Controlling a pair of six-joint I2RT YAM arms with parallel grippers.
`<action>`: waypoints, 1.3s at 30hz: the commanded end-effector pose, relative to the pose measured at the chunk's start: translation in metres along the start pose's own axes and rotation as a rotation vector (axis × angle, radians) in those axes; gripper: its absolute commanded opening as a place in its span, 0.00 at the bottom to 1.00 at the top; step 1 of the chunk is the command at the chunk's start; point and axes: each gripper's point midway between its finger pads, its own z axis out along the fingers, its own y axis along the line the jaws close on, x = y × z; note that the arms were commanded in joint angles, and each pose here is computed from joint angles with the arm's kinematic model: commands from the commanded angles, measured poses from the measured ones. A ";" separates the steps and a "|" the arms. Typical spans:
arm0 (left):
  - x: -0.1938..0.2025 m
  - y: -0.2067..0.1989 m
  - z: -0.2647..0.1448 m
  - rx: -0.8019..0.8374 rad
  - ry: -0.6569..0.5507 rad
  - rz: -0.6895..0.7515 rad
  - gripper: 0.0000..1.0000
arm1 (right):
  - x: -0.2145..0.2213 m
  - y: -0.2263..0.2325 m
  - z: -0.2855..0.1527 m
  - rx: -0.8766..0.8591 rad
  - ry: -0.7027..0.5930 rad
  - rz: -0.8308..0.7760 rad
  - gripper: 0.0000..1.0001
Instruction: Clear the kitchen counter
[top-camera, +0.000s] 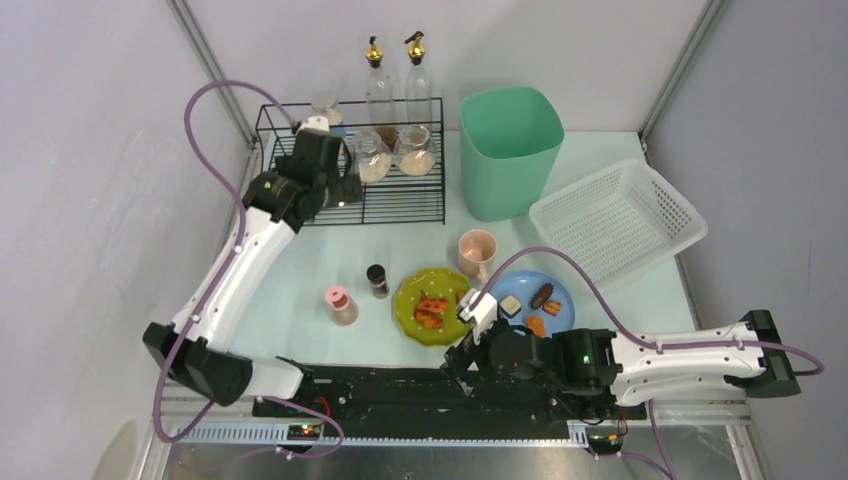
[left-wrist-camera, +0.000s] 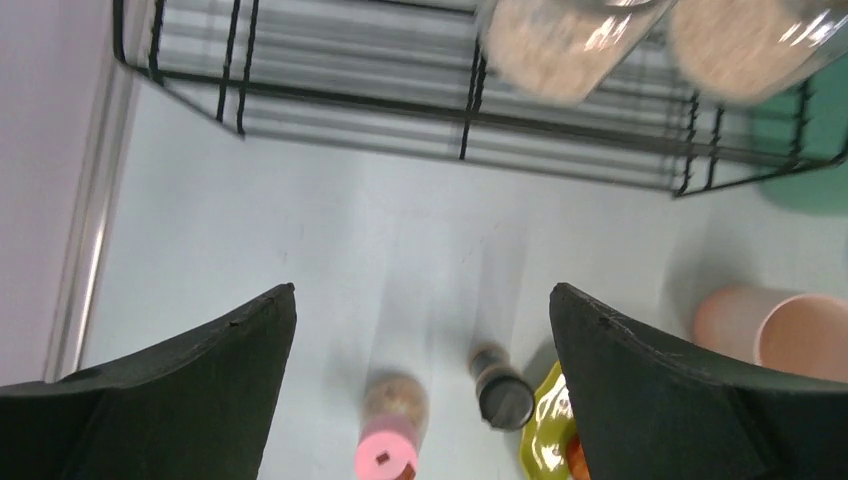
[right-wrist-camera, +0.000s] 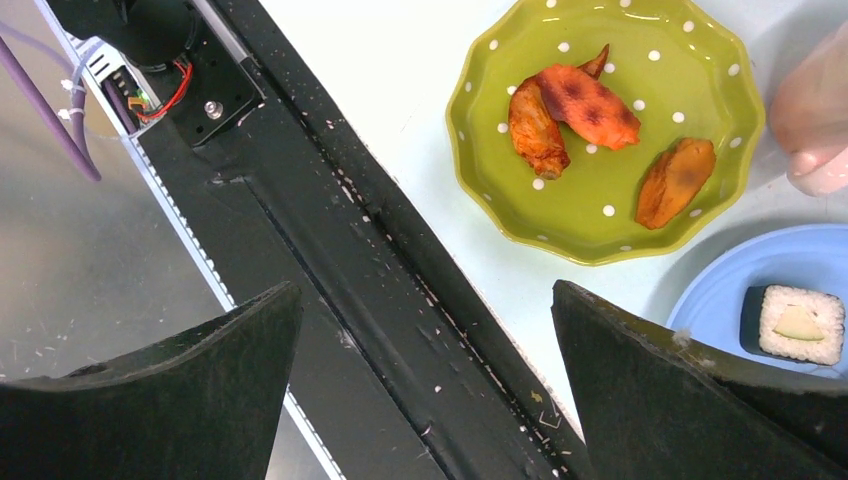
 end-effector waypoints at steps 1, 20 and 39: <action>0.020 0.014 -0.011 -0.031 -0.041 -0.121 1.00 | -0.017 0.011 0.002 -0.025 -0.043 0.007 1.00; 0.202 0.052 0.024 -0.183 0.214 -0.380 1.00 | -0.020 0.033 0.019 -0.050 0.003 -0.016 1.00; 0.244 0.034 0.026 -0.056 0.320 -0.373 0.83 | -0.016 0.040 0.026 -0.047 0.023 -0.026 1.00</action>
